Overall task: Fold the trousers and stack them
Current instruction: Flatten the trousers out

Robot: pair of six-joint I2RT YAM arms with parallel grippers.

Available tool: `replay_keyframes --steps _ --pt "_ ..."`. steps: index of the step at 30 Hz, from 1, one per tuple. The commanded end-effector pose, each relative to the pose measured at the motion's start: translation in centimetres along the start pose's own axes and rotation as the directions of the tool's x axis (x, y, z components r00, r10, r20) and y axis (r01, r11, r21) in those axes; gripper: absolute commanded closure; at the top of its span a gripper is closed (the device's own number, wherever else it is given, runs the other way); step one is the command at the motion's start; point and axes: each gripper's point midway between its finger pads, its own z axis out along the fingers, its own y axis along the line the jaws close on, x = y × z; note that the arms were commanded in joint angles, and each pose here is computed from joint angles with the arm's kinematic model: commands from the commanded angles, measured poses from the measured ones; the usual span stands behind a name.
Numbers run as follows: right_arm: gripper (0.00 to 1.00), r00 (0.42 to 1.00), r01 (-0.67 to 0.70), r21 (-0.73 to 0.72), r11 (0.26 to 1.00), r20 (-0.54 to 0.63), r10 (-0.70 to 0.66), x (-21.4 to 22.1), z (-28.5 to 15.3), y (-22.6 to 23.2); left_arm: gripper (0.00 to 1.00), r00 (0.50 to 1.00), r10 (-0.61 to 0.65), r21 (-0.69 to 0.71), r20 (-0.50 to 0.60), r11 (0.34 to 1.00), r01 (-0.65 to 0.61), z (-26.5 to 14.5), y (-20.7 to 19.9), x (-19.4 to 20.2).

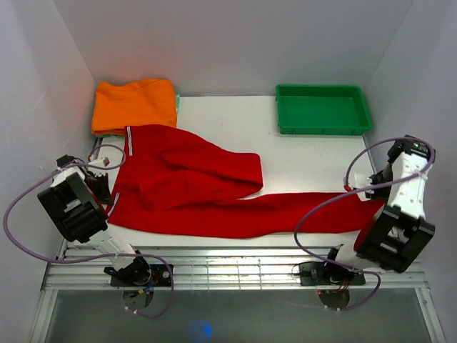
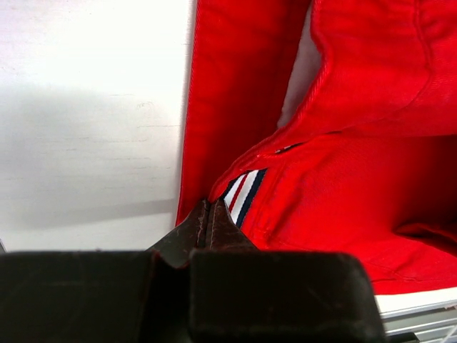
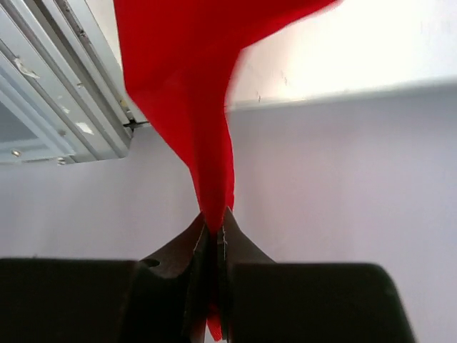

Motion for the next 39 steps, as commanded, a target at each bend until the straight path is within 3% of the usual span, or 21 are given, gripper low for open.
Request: replay_keyframes --steps 1,3,5,6,8,11,12,13,14,18,21,22,24,25,28,29,31,32,33,35,39 --pt "0.92 0.986 0.167 -0.235 0.958 0.036 -0.164 -1.2 5.5 -3.9 1.00 1.000 0.004 0.030 -0.020 1.000 -0.003 1.4 -0.9 1.6" --pt "0.92 0.995 0.099 -0.186 0.977 0.023 -0.096 -1.1 5.6 -9.1 1.00 1.000 0.001 0.013 -0.008 1.000 -0.001 1.0 -0.7 1.2" --pt "0.92 0.998 0.042 -0.251 0.967 0.046 -0.031 -1.1 9.4 -11.9 1.00 1.000 -0.002 -0.011 -0.003 1.000 0.002 0.6 -0.3 0.7" --pt "0.92 0.999 -0.029 -0.197 0.980 0.017 0.033 -0.5 9.0 -14.6 1.00 1.000 0.001 -0.025 0.005 1.000 0.000 0.3 0.1 0.3" --pt "0.92 0.998 -0.066 -0.254 0.965 -0.004 0.067 -0.2 12.1 -15.4 1.00 1.000 0.009 -0.054 0.011 0.999 -0.008 -0.2 0.6 -0.1" --pt "0.64 0.991 -0.130 -0.312 0.941 -0.066 0.115 0.4 13.6 -14.2 1.00 0.999 0.040 -0.078 0.035 0.996 -0.038 -1.5 0.8 -0.8" --pt "0.34 0.989 -0.149 -0.315 0.937 -0.067 0.135 0.2 13.6 -13.9 1.00 0.997 0.063 -0.082 0.047 0.995 -0.060 -1.9 0.8 -1.1" --pt "0.11 0.988 -0.156 -0.289 0.945 -0.037 0.152 -0.2 12.6 -14.0 1.00 0.994 0.082 -0.087 0.067 0.993 -0.076 -2.6 0.5 -1.5" --pt "0.02 0.987 -0.159 -0.264 0.951 -0.017 0.160 -0.6 11.8 -14.2 1.00 0.993 0.091 -0.085 0.072 0.993 -0.085 -2.9 0.3 -1.4" --pt "0.08 0.986 -0.130 -0.099 0.987 0.092 0.140 -2.5 6.8 -16.3 1.00 0.986 0.142 -0.093 0.085 0.987 -0.134 -3.9 -0.2 -1.1" --pt "0.06 0.950 -0.168 0.087 0.982 0.281 0.138 -6.9 1.1 -19.8 1.00 0.982 0.165 -0.047 0.096 0.986 -0.161 -4.4 -1.7 -0.4" --pt "0.06 0.892 -0.243 0.113 0.964 0.416 0.176 -9.8 -1.3 -20.6 1.00 0.980 0.164 -0.024 0.111 0.986 -0.162 -4.3 -2.3 -0.3" --pt "0.01 0.833 -0.240 0.158 0.958 0.540 0.120 -15.6 -5.2 -21.9 1.00 0.978 0.165 -0.002 0.127 0.986 -0.166 -4.5 -3.0 -0.3" --pt "0.00 0.776 -0.255 0.147 0.956 0.620 0.112 -18.7 -6.9 -21.9 1.00 0.979 0.158 0.008 0.128 0.987 -0.160 -4.4 -3.1 -0.2" --pt "0.06 0.621 -0.304 0.032 0.952 0.765 0.172 -30.3 -10.0 -21.5 1.00 0.984 0.135 0.026 0.116 0.990 -0.139 -3.9 -3.2 0.0" --pt "0.09 0.528 -0.336 -0.018 0.942 0.824 0.204 -35.9 -11.9 -21.4 1.00 0.985 0.130 0.030 0.116 0.990 -0.134 -3.8 -3.3 0.0" --pt "0.10 0.453 -0.346 -0.098 0.933 0.854 0.257 -41.2 -11.9 -20.1 1.00 0.987 0.118 0.036 0.113 0.992 -0.123 -3.6 -3.3 0.1" --pt "0.11 0.428 -0.289 -0.113 0.951 0.873 0.234 -45.5 -12.6 -17.9 1.00 0.987 0.111 0.046 0.115 0.992 -0.117 -3.5 -3.5 0.0" --pt "0.11 0.353 -0.283 -0.106 0.953 0.913 0.206 -48.6 -14.1 -17.8 1.00 0.988 0.102 0.056 0.115 0.992 -0.109 -3.5 -3.7 0.1" --pt "0.11 0.339 -0.199 -0.073 0.977 0.931 0.138 -54.3 -13.8 -14.0 1.00 0.991 0.079 0.111 0.108 0.990 -0.091 -3.1 -4.5 0.3" --pt "0.14 0.226 -0.135 -0.131 0.982 0.961 0.159 -62.8 -15.8 -9.3 1.00 0.993 0.030 0.171 0.117 0.984 -0.050 -2.8 -5.3 -0.1"
